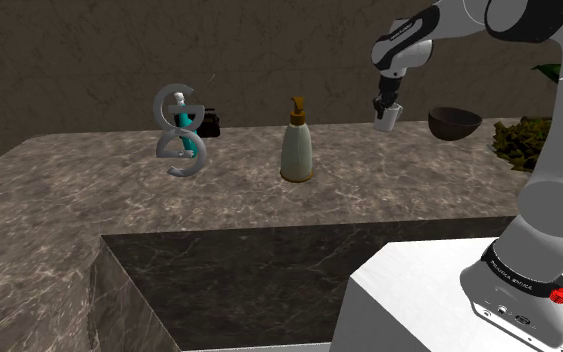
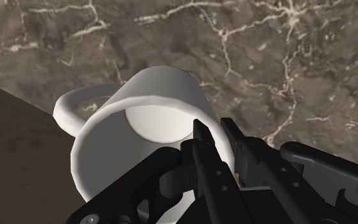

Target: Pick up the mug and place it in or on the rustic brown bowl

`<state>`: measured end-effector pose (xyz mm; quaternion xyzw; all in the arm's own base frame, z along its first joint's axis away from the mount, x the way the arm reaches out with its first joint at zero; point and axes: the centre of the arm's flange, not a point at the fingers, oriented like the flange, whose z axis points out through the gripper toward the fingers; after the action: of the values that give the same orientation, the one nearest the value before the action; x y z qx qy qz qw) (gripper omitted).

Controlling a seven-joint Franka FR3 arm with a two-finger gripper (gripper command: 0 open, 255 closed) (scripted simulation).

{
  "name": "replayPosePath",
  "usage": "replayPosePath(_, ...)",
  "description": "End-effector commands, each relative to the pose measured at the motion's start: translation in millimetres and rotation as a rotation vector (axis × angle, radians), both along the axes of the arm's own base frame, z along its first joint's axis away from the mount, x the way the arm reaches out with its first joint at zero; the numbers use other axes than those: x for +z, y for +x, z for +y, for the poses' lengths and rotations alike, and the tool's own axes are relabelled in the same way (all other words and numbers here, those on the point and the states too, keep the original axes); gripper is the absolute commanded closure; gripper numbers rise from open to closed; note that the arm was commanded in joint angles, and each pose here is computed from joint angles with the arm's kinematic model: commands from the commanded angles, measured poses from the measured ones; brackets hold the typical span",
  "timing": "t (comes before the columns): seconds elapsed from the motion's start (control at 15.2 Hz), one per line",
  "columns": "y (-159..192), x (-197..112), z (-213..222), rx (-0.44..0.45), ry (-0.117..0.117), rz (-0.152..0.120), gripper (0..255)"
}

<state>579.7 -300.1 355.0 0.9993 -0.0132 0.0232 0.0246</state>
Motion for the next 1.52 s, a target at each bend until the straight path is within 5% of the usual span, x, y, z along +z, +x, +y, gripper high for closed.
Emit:
replayPosePath(0.0,1,10,0,0.000,0.000,0.000,255)
replayPosePath(1.45,1,126,0,0.000,0.000,0.000,255)
